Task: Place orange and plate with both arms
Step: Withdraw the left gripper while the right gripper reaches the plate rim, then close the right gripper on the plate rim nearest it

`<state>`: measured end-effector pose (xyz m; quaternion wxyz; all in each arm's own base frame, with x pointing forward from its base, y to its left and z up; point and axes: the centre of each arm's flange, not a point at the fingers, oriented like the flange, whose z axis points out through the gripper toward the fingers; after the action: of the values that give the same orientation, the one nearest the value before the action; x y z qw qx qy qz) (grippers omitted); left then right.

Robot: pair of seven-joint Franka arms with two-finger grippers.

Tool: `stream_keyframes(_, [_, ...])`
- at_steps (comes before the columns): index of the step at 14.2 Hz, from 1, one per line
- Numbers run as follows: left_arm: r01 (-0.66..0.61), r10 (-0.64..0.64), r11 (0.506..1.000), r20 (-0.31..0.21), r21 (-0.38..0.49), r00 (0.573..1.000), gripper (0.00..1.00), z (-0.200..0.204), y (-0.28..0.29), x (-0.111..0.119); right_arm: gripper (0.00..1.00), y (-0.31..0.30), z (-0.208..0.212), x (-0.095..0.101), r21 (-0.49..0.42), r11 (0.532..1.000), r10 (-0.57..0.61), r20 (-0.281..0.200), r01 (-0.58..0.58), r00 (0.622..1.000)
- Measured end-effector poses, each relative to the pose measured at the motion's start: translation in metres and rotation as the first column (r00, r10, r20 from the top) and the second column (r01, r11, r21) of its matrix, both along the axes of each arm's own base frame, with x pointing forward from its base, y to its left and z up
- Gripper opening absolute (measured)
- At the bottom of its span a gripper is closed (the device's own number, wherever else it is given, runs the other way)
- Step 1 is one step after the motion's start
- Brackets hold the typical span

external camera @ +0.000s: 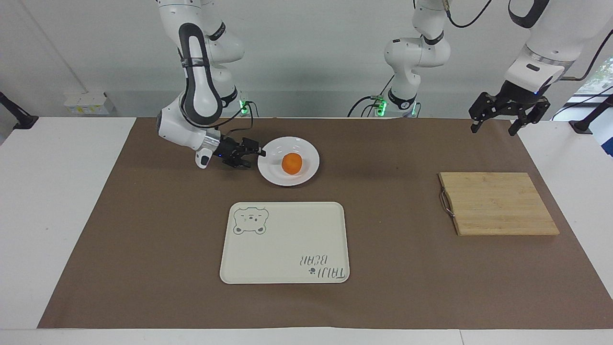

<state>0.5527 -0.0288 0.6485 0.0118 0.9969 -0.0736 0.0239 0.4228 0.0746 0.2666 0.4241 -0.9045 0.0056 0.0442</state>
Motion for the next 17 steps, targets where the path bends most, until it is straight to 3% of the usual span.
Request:
stream_keyframes(10, [0.001, -0.001, 1.0, -0.02, 0.001, 1.0, 1.0, -0.001, 0.0, -0.003, 1.0, 0.018, -0.021, -0.029, 0.047, 0.998, -0.039, -0.045, 0.042, 0.998])
stream_keyframes(11, [0.001, -0.001, 1.0, -0.02, 0.001, 1.0, 1.0, -0.001, 0.0, -0.003, 0.93, 0.018, -0.023, -0.03, 0.047, 0.998, -0.041, -0.049, 0.044, 0.998])
stream_keyframes(13, [0.001, -0.001, 1.0, -0.02, 0.001, 1.0, 1.0, -0.001, 0.0, -0.003, 0.63, 0.018, -0.024, -0.032, 0.05, 0.998, -0.047, -0.054, 0.05, 0.997])
stream_keyframes(17, [0.001, -0.001, 1.0, -0.02, 0.001, 1.0, 1.0, -0.001, 0.0, -0.003, 0.21, 0.017, -0.025, -0.033, 0.049, 0.997, -0.054, -0.06, 0.057, 0.997])
